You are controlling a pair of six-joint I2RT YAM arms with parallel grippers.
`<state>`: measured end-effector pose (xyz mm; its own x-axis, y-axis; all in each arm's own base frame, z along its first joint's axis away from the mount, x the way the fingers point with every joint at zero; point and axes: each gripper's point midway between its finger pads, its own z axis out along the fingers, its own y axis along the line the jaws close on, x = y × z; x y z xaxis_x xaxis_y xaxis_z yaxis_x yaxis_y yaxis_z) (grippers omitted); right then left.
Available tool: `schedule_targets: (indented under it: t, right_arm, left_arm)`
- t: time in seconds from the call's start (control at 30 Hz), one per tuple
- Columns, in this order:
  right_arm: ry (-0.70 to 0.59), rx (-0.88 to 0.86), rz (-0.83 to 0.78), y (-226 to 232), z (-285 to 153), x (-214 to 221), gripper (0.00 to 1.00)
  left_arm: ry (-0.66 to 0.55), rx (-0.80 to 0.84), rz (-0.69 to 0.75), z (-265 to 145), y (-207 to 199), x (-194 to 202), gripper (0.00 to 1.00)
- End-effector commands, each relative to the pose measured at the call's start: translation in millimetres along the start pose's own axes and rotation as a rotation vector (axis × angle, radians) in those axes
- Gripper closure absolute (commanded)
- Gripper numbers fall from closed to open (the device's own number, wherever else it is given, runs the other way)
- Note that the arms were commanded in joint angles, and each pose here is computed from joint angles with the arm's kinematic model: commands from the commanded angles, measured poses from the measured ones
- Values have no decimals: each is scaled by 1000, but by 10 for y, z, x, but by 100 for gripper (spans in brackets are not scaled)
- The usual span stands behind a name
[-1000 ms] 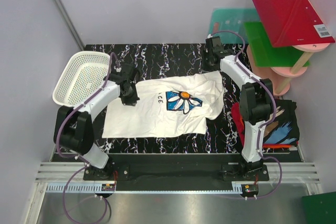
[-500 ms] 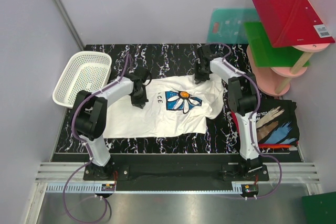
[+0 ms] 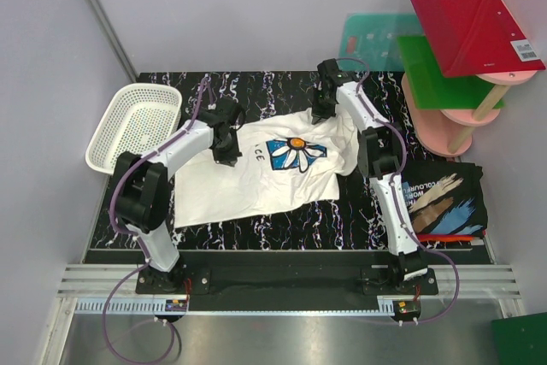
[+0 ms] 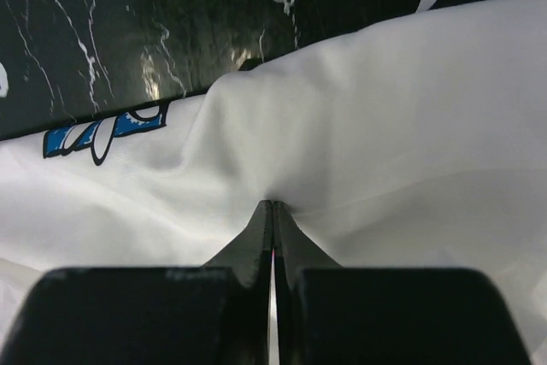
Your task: Fold and stack the t-shirts
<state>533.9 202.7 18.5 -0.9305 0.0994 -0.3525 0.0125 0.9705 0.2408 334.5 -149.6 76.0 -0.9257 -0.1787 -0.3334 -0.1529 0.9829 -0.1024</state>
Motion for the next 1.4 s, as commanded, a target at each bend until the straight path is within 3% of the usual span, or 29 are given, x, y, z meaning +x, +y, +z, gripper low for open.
schedule_targets:
  t: [0.0, 0.23, 0.43, 0.5, 0.53, 0.57, 0.63, 0.67, 0.73, 0.83, 0.9, 0.93, 0.97, 1.0, 1.03, 1.07, 1.13, 1.2, 1.23, 1.3, 1.37]
  right_arm:
    - [41, 48, 86, -414, 221, -31, 100]
    - [14, 81, 194, -904, 179, -215, 100]
    - [-5, 44, 156, -863, 6, -283, 100]
    - [-36, 0, 115, -730, -200, -328, 100]
    - [-141, -40, 84, -590, -515, -573, 100]
    - [-129, -40, 72, -572, -518, -461, 100]
    - [-222, -90, 39, -383, -758, -596, 100]
    - [-243, -123, 36, -299, -976, -548, 100]
    - [-333, -183, 33, -128, -1356, -641, 100]
    - [-342, -240, 23, -3, -1580, -481, 100]
    - [-312, -252, 19, 13, -1562, -295, 100]
    - [-340, -265, 11, 57, -1683, -295, 100]
    - [-313, -265, 8, 59, -1623, -168, 100]
    - [-313, -267, 6, 74, -1642, -131, 100]
    - [-323, -274, 0, 96, -1703, -112, 100]
    - [-301, -277, -3, 109, -1657, -14, 100]
    - [-287, -279, -8, 107, -1646, 85, 100]
    - [-276, -283, -10, 117, -1634, 148, 100]
    - [-266, -283, -10, 102, -1619, 200, 100]
    - [-266, -300, -14, 117, -1595, 232, 100]
    - [-239, -316, -9, 124, -1541, 313, 100]
  left_arm:
    - [-48, 48, 1, -212, -86, -128, 100]
    - [-54, 32, 5, -250, -31, -107, 100]
    - [-95, 9, -5, -279, 11, -179, 98]
    - [-139, 17, 7, -332, 2, -266, 83]
    - [-160, 21, 12, -364, -3, -311, 54]
    - [-195, 13, 11, -413, 14, -377, 36]
    - [-244, 5, 4, -455, 23, -497, 5]
    - [-268, -10, -2, -447, 49, -567, 1]
    - [-281, -29, -25, -411, 128, -691, 2]
    - [-255, -68, -86, -213, 304, -858, 11]
    - [-220, -100, -124, -4, 446, -947, 25]
    - [-225, -80, -138, 4, 419, -1061, 34]
    - [-192, -90, -146, 155, 453, -1065, 60]
    - [-184, -88, -171, 203, 506, -1129, 74]
    - [-196, -67, -182, 198, 473, -1249, 81]
    - [-172, -72, -193, 319, 486, -1253, 82]
    - [-163, -36, -206, 409, 453, -1387, 73]
    - [-176, -13, -208, 418, 429, -1527, 49]
    - [-162, -15, -208, 498, 429, -1523, 43]
    - [-170, -6, -212, 505, 412, -1585, 36]
    - [-162, -1, -215, 560, 393, -1594, 36]
